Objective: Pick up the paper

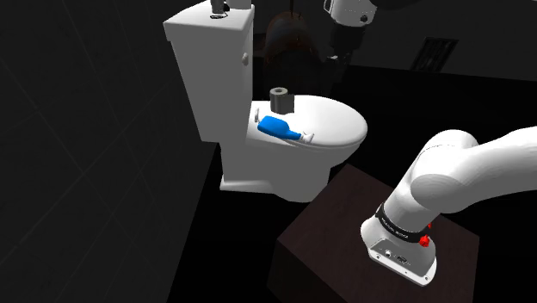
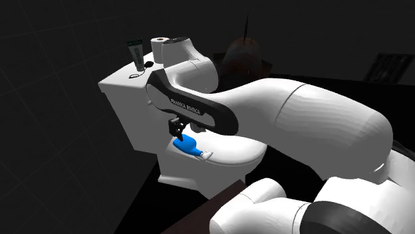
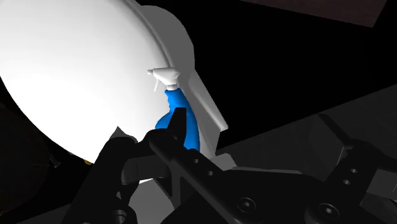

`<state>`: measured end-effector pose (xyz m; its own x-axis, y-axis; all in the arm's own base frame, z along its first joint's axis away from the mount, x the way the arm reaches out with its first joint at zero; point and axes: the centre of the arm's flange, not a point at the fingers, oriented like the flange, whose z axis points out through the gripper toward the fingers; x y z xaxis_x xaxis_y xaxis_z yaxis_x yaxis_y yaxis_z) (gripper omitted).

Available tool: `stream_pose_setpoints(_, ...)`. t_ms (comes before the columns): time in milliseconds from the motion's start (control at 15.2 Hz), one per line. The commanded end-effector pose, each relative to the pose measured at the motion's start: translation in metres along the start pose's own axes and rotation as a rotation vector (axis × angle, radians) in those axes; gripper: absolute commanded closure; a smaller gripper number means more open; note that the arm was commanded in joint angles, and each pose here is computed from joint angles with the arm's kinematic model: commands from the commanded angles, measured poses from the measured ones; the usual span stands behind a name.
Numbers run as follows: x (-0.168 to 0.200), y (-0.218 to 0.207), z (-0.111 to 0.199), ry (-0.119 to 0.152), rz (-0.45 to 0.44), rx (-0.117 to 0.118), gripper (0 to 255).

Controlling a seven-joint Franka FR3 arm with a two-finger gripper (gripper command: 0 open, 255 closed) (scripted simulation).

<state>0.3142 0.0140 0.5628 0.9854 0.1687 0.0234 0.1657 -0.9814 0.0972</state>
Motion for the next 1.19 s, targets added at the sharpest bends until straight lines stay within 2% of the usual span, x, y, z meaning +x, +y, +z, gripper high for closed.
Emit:
stream_pose_setpoints(0, 0.000, 0.000, 0.000, 0.000, 0.000, 0.000, 0)
stream_pose_setpoints(1122, 0.155, 0.135, 0.115, -0.092, 0.006, 0.017, 0)
